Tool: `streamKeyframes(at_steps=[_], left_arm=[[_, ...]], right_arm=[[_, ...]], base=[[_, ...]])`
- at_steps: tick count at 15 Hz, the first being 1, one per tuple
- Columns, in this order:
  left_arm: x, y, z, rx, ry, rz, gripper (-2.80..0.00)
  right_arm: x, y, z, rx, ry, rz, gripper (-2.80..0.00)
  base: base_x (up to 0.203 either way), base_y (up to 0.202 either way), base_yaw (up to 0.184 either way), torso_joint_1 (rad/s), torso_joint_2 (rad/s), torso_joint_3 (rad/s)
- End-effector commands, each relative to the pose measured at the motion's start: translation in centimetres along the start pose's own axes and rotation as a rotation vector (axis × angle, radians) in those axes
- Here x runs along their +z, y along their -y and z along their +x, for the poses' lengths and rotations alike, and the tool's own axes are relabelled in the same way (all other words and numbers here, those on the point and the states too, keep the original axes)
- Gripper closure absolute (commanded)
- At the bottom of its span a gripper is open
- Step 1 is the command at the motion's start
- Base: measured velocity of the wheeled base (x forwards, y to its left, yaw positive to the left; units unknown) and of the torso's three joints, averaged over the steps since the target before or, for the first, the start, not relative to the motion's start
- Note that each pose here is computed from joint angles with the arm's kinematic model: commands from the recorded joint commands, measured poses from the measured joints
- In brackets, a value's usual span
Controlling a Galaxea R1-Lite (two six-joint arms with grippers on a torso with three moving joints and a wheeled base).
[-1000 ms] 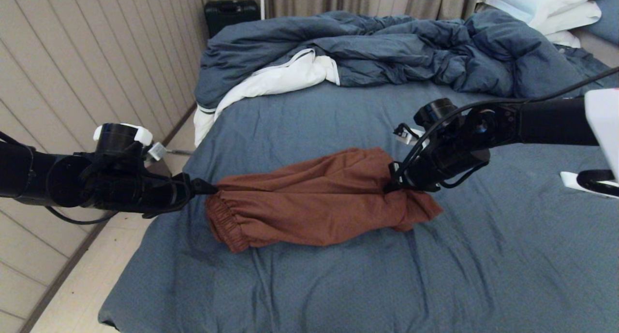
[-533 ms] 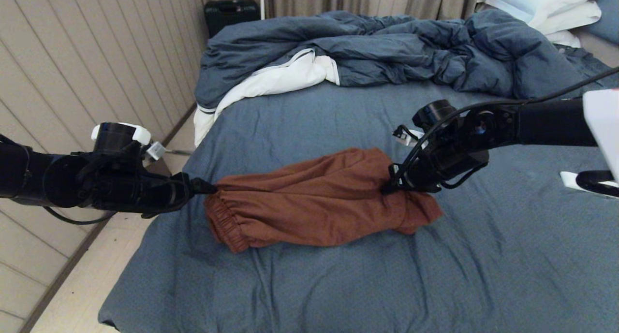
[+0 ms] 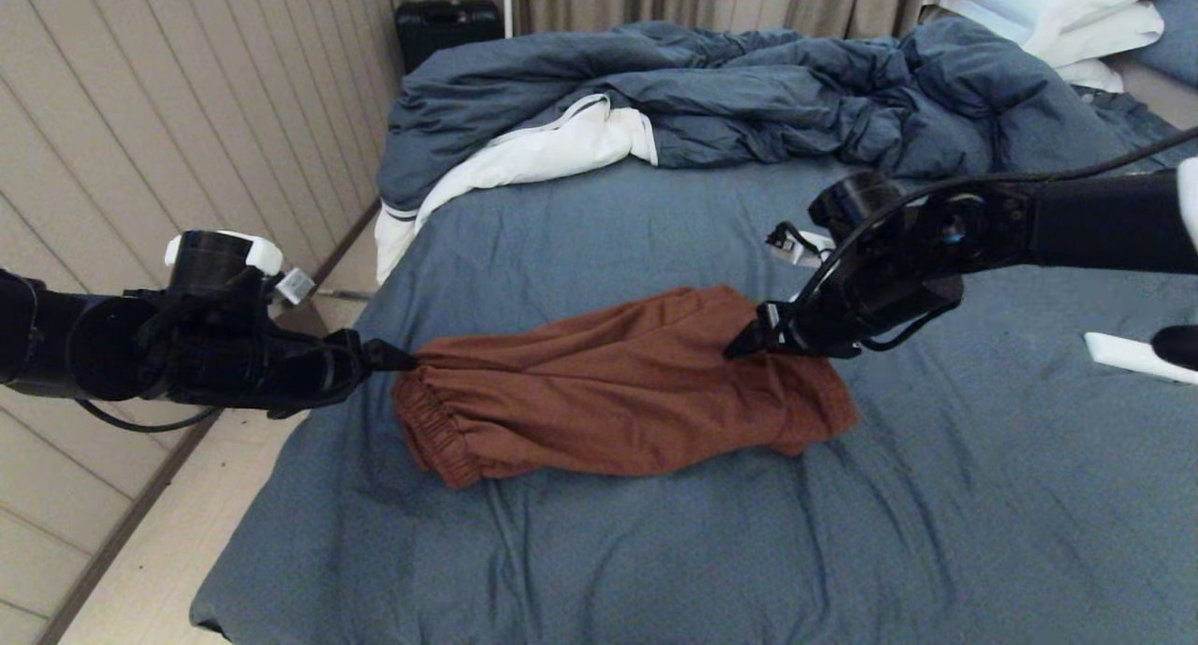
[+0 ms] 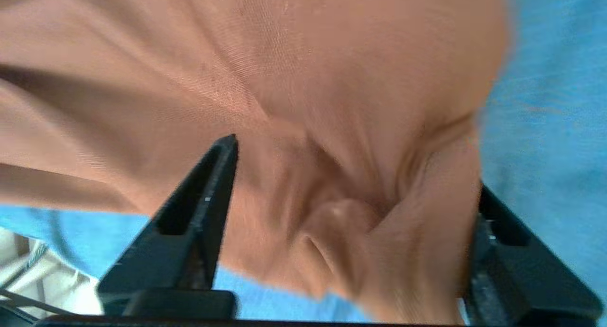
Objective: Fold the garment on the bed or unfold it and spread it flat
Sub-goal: Fold the brown shorts
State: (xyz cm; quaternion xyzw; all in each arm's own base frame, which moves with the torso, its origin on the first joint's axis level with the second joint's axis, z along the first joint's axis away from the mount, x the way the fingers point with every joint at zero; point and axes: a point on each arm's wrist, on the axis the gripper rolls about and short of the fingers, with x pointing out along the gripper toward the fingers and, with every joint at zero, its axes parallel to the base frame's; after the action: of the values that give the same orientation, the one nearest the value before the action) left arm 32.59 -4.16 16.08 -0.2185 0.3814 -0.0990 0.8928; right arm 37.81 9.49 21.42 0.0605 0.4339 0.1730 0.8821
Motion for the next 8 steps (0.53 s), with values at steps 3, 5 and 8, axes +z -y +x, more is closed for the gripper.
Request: streamKeyframes(at_steps=[3,5,8], left_arm=[[1.0,0.3,-2.8,-0.02,0.08,0.002,-2.8],[1.0,0.4,-3.1,-0.024,0.087,0.008,-2.8],[0.9,0.3,-2.8,-0.021,0.073,0.004,-2.8]], right_arm=[[-0.4,-0.3,-6.5,-0.006,0.107,-0.001,-2.8],[-0.9,-0.2,-7.1,-0.012,0.109,-0.001,-2.8],[-1.1,-0.1,-6.6,-0.01,0.091,0.003,-2.8]], base=[[0.0,0.0,0.0,0.0,0.0,0.0],[0.0,0.0,0.0,0.0,0.0,0.0],[0.0,0.0,0.0,0.0,0.0,0.0]])
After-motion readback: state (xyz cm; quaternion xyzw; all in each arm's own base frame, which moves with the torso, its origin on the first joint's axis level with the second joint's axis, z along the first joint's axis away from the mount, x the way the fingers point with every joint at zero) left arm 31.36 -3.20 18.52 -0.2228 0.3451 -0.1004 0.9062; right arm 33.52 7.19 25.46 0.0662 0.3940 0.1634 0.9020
